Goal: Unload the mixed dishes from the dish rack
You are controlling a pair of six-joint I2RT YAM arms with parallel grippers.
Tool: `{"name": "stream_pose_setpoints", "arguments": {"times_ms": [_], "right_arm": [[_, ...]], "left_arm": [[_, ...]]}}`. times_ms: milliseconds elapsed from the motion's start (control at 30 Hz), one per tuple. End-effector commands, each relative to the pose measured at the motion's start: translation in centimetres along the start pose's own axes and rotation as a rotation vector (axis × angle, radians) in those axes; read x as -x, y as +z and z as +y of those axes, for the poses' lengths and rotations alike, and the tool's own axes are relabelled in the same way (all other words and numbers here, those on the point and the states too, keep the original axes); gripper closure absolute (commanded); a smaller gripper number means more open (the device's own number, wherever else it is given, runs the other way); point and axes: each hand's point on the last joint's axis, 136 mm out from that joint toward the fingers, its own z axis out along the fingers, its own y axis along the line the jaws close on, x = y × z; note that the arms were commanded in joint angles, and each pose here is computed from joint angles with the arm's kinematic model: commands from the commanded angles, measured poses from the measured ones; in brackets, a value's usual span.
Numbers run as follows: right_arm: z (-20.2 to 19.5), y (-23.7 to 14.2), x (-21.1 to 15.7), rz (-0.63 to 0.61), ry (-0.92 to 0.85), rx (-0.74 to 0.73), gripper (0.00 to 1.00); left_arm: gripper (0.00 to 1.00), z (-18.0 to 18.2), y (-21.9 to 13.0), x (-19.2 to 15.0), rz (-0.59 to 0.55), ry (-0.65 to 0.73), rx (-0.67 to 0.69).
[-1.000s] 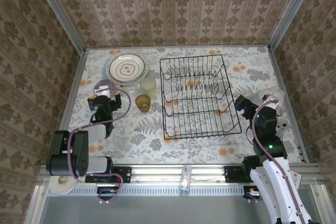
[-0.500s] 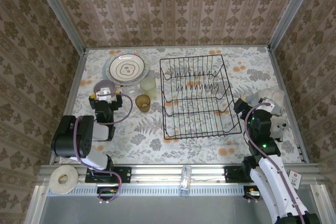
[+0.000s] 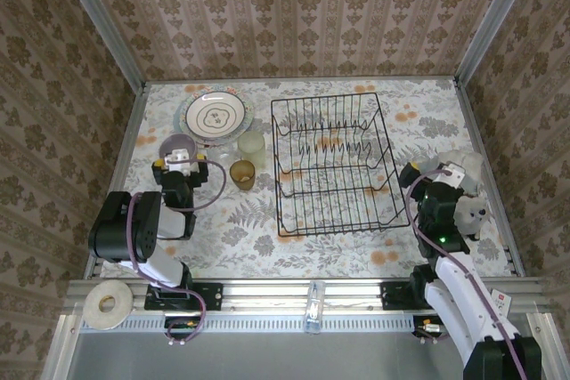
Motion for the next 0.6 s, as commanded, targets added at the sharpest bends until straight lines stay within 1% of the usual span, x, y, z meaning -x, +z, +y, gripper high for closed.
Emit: {"name": "stream_pose_setpoints", "arguments": {"times_ms": [0,133,267,567], "right_arm": [[-0.5,0.5,0.4,-0.042,-0.019,-0.026,0.0],[-0.8,0.9,0.2,-0.079,-0.026,-0.038,0.0],[-1.1,1.9,-0.7,-0.062,-0.032,-0.056,0.0],[0.6,4.3,-0.3,-0.066,-0.06,-0.024,0.0]], "left_arm": [[0.0,-0.5,0.0,0.5,-0.025,0.024,-0.011],[0.0,-0.8,0.0,0.6,-0.027,0.04,-0.015],[0.0,-1.4,0.0,0.8,-0.03,0.069,-0.017],[0.0,-1.5,0.0,0.7,-0.027,0.077,-0.014]]}}
